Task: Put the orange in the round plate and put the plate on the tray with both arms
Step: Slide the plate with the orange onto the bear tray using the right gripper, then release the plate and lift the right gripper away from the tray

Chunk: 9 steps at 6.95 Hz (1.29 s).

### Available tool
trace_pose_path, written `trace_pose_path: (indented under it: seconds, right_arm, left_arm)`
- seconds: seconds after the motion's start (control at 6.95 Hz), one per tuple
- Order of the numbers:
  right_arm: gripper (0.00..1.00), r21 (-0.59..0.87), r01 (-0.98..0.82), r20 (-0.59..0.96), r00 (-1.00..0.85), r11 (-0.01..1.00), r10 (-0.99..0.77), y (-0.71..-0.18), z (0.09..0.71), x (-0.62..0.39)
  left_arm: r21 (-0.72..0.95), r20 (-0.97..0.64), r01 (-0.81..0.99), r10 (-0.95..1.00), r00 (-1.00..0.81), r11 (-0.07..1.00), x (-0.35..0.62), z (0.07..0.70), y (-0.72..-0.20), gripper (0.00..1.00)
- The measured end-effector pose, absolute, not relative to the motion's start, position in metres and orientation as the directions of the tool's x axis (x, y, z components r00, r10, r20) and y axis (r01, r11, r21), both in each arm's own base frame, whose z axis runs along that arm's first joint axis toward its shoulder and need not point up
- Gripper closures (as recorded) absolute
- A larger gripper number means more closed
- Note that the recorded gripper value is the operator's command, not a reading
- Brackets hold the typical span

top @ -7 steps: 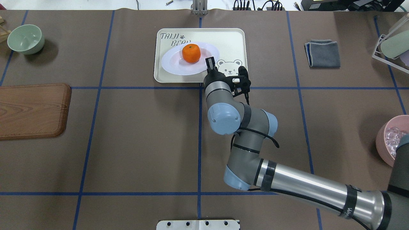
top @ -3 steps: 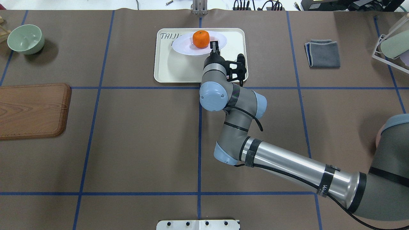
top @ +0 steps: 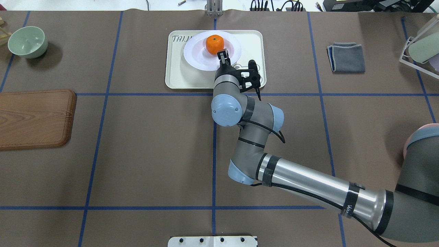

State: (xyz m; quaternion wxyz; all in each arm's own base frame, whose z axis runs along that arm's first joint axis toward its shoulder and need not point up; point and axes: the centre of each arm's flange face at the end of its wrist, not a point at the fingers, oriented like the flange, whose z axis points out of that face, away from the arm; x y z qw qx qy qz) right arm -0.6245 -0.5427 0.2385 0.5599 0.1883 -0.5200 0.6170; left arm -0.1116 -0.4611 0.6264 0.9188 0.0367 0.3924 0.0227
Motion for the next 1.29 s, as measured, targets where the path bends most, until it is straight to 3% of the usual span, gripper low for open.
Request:
trace_pose_path:
  seconds: [0.29, 0.58, 1.01, 1.29]
  right_arm:
    - [0.0, -0.213, -0.861, 0.896, 0.016, 0.462, 0.444, -0.523, 0.241, -0.599]
    - [0.0, -0.003, -0.728, 0.876, 0.329, 0.685, 0.353, -0.541, 0.252, -0.551]
    - [0.0, 0.164, -0.424, 0.74, 0.65, 0.891, 0.173, -0.569, 0.242, -0.398]
    - [0.0, 0.225, -0.205, 0.68, 0.733, 0.953, -0.003, -0.594, 0.289, -0.269]
  left_arm:
    - [0.079, -0.72, -0.014, 0.067, 0.69, 0.997, -0.111, 0.63, -0.458, 0.01]
    - [0.069, -0.721, -0.006, 0.054, 0.69, 0.998, -0.111, 0.631, -0.455, 0.01]
    - [0.011, -0.722, 0.092, -0.056, 0.69, 0.996, -0.11, 0.608, -0.435, 0.01]
    - [0.022, -0.717, 0.101, -0.054, 0.695, 0.995, -0.109, 0.599, -0.426, 0.01]
